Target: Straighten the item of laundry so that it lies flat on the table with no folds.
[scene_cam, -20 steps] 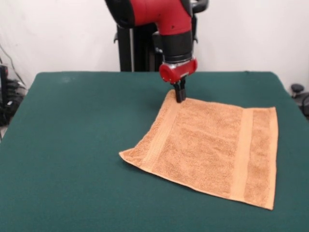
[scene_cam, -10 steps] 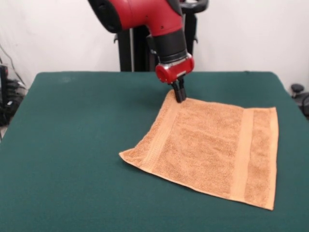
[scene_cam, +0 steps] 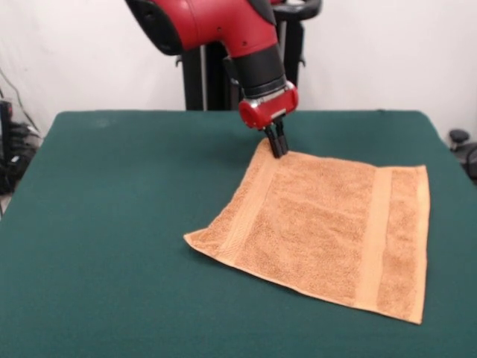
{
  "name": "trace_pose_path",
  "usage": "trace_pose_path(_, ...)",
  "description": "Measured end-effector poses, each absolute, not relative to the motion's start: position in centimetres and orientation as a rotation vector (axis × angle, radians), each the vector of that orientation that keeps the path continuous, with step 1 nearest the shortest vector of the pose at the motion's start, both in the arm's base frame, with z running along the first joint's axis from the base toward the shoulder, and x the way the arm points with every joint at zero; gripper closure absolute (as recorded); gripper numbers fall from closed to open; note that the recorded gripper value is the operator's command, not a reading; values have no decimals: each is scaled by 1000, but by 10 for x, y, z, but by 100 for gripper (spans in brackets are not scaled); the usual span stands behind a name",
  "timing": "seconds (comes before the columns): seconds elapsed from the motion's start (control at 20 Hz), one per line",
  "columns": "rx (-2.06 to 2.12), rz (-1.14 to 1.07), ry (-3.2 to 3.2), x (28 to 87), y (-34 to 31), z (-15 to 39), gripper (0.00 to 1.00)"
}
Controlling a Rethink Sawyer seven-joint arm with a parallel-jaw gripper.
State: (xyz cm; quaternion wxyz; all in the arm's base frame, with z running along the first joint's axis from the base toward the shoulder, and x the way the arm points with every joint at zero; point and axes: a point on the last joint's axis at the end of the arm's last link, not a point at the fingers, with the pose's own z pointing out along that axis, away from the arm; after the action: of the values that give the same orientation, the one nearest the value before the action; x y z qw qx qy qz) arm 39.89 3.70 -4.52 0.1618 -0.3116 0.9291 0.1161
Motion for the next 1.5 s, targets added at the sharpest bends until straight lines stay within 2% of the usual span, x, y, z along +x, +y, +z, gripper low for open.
trace_pose_path(1.5,-858,424,2541,392,35,-55,100)
